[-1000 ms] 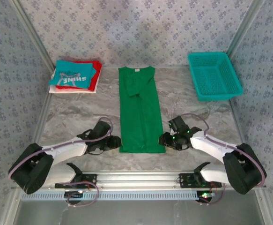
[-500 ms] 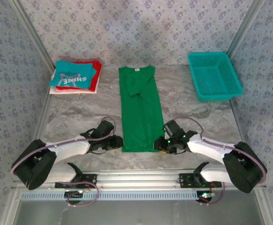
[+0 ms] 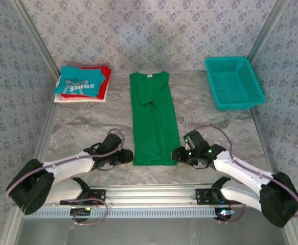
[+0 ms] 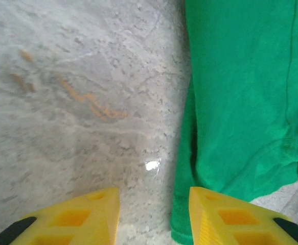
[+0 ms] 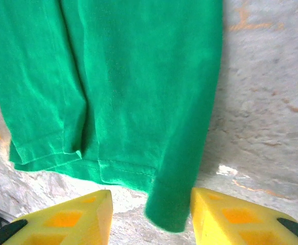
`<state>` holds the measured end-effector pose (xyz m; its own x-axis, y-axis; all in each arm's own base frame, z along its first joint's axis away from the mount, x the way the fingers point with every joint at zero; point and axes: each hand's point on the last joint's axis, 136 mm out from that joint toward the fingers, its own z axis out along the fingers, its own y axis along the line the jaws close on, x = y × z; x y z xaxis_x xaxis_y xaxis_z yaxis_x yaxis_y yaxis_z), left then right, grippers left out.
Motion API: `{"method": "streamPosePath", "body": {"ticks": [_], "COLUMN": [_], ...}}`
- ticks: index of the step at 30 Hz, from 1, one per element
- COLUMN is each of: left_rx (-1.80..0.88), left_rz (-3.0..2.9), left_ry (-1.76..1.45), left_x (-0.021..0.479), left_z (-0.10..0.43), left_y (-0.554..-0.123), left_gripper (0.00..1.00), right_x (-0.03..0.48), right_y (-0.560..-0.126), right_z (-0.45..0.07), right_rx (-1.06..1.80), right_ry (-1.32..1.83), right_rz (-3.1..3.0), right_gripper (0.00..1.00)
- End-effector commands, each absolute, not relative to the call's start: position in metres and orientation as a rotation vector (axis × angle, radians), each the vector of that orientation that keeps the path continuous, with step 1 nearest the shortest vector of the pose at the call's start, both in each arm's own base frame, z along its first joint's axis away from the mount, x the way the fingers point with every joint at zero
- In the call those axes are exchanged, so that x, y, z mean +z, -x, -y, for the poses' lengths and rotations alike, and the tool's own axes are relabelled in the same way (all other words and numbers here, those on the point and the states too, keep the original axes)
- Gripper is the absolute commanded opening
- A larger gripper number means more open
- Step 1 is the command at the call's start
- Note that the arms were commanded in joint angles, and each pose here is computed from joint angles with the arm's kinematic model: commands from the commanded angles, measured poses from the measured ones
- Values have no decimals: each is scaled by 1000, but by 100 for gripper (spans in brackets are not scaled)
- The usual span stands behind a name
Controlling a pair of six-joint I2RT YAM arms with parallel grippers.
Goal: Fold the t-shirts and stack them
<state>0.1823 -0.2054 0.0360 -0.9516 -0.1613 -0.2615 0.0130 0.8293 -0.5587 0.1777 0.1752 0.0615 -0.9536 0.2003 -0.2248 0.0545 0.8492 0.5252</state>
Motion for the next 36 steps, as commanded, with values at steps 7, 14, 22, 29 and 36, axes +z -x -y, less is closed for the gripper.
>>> {"method": "streamPosePath", "body": {"ticks": [7,14,22,29,36], "left_rx": [-853,-804,-694,-695,-715], "left_rz": [-2660,-2654,-2619,-2638,-2671], "left_ry": [62,122,240,232,208], "left_x": [75,58,50,48,43], "left_z": [209,199,169,164,168], "left_y": [-190,-197,-203,-199,-194], "left_gripper": [44,47,48,49,50], "right_x": [49,26,-2,-22,-36], "right_y": [-181,-176,-159,-138,-120], "right_z": [-121,-95,-107,-139,-187], "right_rx": [559,408,407,448,606], "right_ry": [-434,-515,-572,-508,-406], "right_rz": [-2820,-2891,-2940,-3021,-3092], "right_gripper": [46,46,45,45,46]}}
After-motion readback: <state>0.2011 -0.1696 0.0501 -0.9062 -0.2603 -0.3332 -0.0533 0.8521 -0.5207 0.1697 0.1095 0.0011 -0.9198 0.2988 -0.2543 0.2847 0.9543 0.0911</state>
